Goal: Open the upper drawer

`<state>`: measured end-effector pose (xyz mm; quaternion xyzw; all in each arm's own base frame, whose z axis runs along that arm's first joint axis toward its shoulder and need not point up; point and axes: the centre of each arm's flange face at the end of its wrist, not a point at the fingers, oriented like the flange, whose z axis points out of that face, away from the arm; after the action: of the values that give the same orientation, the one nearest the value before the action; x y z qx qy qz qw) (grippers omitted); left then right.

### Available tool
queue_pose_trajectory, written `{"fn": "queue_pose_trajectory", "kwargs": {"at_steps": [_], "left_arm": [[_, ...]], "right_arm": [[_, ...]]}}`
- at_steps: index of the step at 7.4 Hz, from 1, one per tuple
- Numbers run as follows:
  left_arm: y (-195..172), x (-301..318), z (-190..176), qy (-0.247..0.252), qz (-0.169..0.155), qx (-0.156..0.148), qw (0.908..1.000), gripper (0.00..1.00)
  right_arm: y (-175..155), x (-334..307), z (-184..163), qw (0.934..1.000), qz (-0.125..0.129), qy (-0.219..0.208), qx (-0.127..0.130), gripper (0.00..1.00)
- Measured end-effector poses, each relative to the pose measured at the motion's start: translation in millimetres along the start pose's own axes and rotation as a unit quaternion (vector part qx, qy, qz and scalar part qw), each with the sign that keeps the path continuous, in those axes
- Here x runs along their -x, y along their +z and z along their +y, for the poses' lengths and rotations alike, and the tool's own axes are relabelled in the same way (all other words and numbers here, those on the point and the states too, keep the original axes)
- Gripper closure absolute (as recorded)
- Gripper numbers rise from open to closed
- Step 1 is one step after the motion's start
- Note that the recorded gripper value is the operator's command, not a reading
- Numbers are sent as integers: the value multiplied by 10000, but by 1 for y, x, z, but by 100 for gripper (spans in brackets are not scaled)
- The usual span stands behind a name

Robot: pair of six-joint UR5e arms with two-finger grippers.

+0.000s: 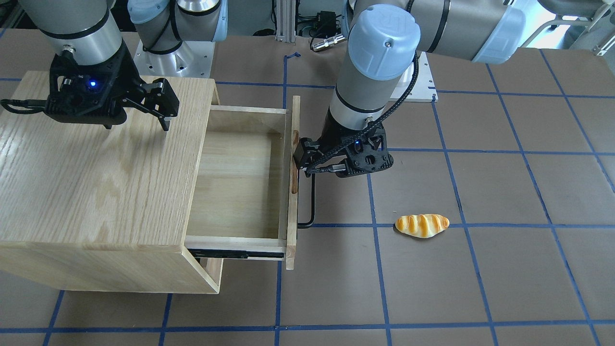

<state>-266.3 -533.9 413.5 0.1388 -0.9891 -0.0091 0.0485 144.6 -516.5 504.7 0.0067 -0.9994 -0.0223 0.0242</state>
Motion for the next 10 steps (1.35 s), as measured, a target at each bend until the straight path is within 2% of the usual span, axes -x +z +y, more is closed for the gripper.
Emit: {"fn": "queue_pose_trajectory", "kwargs": {"at_steps": [2, 4, 6, 9, 10], "left_arm": [[-20, 5, 7, -25, 41, -55, 10000, 0], [-56, 13, 10, -3, 63, -100, 9999, 0], [-86, 32, 5, 424, 48, -173, 9989, 0], [-110, 107, -30, 1137, -17, -315, 9930, 0], [-120, 133, -35, 1235, -140, -372, 9915, 0]], "right_arm": [[0, 0, 0, 10000, 0, -1, -2, 0], [0, 0, 0, 10000, 0, -3, 1, 0], [0, 0, 0, 10000, 0, -2, 0, 0], [0, 0, 0, 10000, 0, 1, -2, 0], [0, 0, 0, 10000, 0, 2, -1, 0]]}}
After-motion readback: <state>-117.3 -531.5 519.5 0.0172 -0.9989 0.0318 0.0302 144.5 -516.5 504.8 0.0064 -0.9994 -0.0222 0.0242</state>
